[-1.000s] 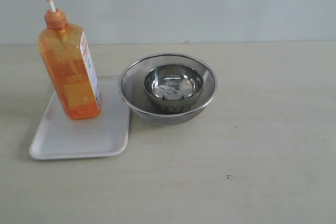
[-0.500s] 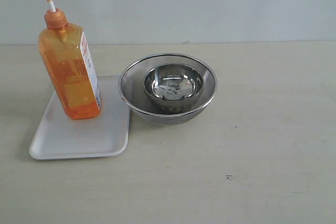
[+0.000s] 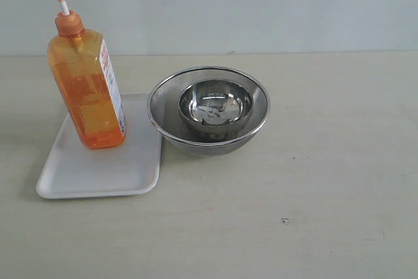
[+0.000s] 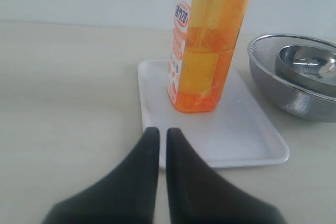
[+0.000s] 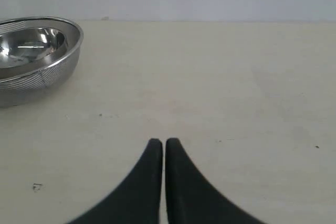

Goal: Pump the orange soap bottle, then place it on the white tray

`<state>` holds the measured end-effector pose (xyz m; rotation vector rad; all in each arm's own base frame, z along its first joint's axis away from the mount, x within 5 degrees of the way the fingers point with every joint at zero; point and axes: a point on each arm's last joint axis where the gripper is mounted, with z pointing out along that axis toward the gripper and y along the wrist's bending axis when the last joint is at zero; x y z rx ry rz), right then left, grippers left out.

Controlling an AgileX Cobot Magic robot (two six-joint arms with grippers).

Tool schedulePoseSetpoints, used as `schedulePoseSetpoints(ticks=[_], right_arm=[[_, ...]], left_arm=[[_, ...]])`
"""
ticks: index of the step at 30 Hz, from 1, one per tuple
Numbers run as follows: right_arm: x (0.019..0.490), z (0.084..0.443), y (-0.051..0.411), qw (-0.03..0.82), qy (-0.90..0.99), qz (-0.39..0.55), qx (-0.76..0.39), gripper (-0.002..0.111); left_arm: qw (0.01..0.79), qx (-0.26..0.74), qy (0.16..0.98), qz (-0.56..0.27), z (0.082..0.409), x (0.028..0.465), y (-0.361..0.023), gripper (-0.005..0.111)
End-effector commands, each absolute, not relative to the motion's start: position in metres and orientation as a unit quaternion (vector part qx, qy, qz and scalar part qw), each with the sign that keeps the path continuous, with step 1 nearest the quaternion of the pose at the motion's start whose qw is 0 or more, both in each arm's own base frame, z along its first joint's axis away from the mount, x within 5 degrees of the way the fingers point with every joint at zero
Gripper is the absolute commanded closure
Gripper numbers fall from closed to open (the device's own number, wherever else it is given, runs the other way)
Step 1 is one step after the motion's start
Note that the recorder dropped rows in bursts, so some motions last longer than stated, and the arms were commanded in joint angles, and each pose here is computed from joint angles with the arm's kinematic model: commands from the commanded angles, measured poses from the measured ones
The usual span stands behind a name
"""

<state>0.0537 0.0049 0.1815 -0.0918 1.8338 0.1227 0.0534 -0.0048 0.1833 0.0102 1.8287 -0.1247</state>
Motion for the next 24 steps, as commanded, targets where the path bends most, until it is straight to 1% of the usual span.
schedulePoseSetpoints(ticks=[1,6,9,24], right_arm=[[0.0534,0.1818,0.0042,0.607,0.792,0.049,-0.039,0.108],[0.0535,0.1815,-0.0012,0.608,0.794,0.019,0.003,0.108],[0.0531,0.1805,-0.0025,0.603,0.797,0.021,0.026,0.108],[0.0531,0.1805,-0.0022,0.602,0.797,0.027,0.031,0.108]], left_arm=[[0.609,-0.002,0.791,-0.057,0.1824,0.0533,-0.0047,0.102],[0.609,-0.002,0.791,-0.057,0.1824,0.0533,-0.0047,0.102],[0.609,-0.002,0.791,-0.057,0.1824,0.0533,-0.0047,0.102],[0.609,-0.002,0.791,-0.057,0.1824,0.0533,-0.0047,0.102]])
